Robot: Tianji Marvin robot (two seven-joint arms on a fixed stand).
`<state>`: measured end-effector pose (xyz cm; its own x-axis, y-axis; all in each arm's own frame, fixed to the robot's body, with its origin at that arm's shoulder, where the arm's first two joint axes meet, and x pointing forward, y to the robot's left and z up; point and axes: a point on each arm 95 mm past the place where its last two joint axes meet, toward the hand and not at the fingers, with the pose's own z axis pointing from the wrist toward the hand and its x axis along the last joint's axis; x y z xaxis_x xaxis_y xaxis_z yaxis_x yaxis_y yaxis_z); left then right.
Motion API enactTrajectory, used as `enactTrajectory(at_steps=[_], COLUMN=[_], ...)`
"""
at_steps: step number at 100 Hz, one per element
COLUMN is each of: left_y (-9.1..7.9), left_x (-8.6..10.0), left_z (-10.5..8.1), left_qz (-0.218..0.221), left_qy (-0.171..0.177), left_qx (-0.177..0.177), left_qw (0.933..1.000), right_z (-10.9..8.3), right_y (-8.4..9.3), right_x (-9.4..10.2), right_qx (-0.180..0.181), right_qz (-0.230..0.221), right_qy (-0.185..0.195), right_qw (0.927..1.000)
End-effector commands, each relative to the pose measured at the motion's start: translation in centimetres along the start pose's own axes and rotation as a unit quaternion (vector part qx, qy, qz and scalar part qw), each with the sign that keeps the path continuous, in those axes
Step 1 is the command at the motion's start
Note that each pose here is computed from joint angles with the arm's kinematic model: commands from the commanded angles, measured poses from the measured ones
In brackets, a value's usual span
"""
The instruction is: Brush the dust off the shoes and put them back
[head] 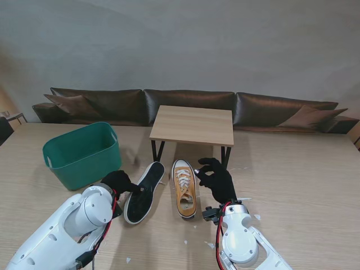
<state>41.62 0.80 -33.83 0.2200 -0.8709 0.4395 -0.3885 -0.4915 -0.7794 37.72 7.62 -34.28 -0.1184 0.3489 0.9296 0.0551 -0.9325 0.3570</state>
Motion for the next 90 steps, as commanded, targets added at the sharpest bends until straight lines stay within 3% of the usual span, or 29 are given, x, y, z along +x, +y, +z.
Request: enactTrajectory(at_steps=[1, 90], left_y=[0.27, 0.19], left_x=[0.37, 0.95], left_z=[0.2, 0.93], left_qz=[-0.004, -0.015], left_qy=[0.004, 0.019], left_qx=[-0.015, -0.029], left_qw=[0.9999, 0.9993], right_z=[-0.26, -0.08], right_y=[-0.48, -0.45], right_x=[0.04, -0.06], right_qx=[0.01, 0.008], right_qz=[0.005, 0.005], right_qy=[0.0, -0.004], right_qw=[0.9999, 0.9999])
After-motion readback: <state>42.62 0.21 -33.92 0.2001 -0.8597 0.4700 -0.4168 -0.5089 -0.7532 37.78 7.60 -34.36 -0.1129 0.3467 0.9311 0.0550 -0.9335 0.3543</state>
